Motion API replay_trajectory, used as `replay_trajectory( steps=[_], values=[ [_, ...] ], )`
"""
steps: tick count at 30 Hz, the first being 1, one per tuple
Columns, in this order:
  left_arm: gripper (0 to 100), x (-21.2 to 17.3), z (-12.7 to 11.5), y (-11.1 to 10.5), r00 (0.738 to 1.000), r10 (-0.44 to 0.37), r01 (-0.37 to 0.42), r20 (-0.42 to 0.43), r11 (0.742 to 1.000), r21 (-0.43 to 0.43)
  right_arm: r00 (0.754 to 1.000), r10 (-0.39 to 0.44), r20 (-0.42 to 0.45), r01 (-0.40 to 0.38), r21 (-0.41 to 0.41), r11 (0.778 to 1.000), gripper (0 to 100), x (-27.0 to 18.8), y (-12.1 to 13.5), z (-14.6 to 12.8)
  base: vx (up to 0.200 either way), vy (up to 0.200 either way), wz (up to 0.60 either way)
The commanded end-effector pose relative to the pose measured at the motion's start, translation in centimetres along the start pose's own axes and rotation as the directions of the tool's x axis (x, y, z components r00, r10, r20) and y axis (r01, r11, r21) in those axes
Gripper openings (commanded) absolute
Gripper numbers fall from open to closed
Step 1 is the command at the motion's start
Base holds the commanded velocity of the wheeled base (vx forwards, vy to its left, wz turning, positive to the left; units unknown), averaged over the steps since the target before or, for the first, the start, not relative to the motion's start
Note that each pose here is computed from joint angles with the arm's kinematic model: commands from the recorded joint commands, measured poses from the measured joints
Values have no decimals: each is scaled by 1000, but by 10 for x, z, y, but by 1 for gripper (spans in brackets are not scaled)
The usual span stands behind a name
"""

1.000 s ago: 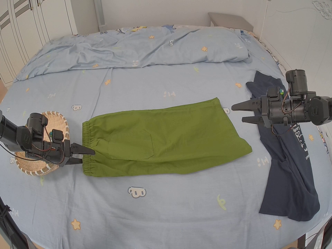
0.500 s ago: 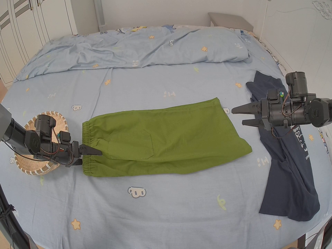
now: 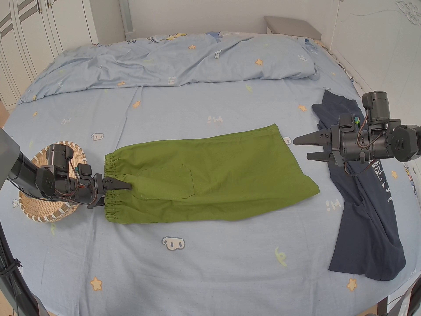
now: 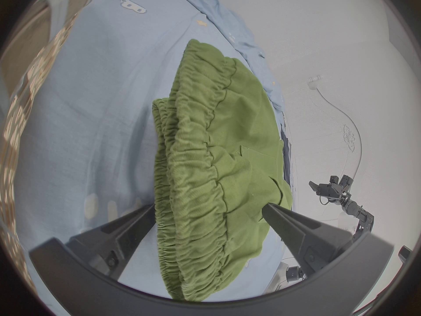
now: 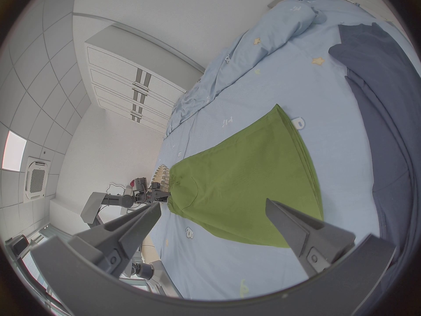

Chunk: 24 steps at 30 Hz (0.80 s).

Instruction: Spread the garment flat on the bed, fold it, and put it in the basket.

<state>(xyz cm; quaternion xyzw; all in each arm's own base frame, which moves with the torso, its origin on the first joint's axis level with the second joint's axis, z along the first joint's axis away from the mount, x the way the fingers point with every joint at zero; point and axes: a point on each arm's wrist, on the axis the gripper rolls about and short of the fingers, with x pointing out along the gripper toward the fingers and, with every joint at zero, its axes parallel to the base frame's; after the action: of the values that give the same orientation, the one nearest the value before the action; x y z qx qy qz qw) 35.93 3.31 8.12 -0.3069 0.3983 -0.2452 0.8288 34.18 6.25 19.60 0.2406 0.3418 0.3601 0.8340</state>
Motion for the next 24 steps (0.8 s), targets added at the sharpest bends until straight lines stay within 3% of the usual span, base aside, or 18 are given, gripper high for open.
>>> replay_trajectory(
  steps=[1, 2, 3, 18, 20, 24],
  values=[
    [100, 2, 0, 2, 1000, 2, -2, 1, 1000, -8, 1000, 1, -3, -1, 1, 1000, 100, 1, 0, -1, 0, 0, 0],
    [100, 1, 1, 1, 1000, 1, -1, 3, 1000, -8, 1000, 4, -6, -4, -1, 1000, 100, 2, 1, -1, 0, 0, 0],
    [0, 1, 1, 0, 1000, 1, -1, 4, 1000, -8, 1000, 5, -7, -5, -1, 1000, 100, 3, 1, -1, 0, 0, 0],
    [0, 1, -3, 1, 1000, -8, 8, -11, 999, -32, 1000, -4, 1, 4, -2, 1000, 100, 0, -1, 0, 0, 0, 0],
    [0, -3, 0, -4, 1000, -12, 12, 0, 998, -54, 1000, -12, 2, 12, -3, 1000, 100, 1, -4, 0, 0, 0, 0],
    [0, -27, 11, -34, 997, -34, 40, 64, 995, -92, 997, -70, 18, 69, 12, 998, 100, -4, -22, 3, 0, 0, 0]
  ],
)
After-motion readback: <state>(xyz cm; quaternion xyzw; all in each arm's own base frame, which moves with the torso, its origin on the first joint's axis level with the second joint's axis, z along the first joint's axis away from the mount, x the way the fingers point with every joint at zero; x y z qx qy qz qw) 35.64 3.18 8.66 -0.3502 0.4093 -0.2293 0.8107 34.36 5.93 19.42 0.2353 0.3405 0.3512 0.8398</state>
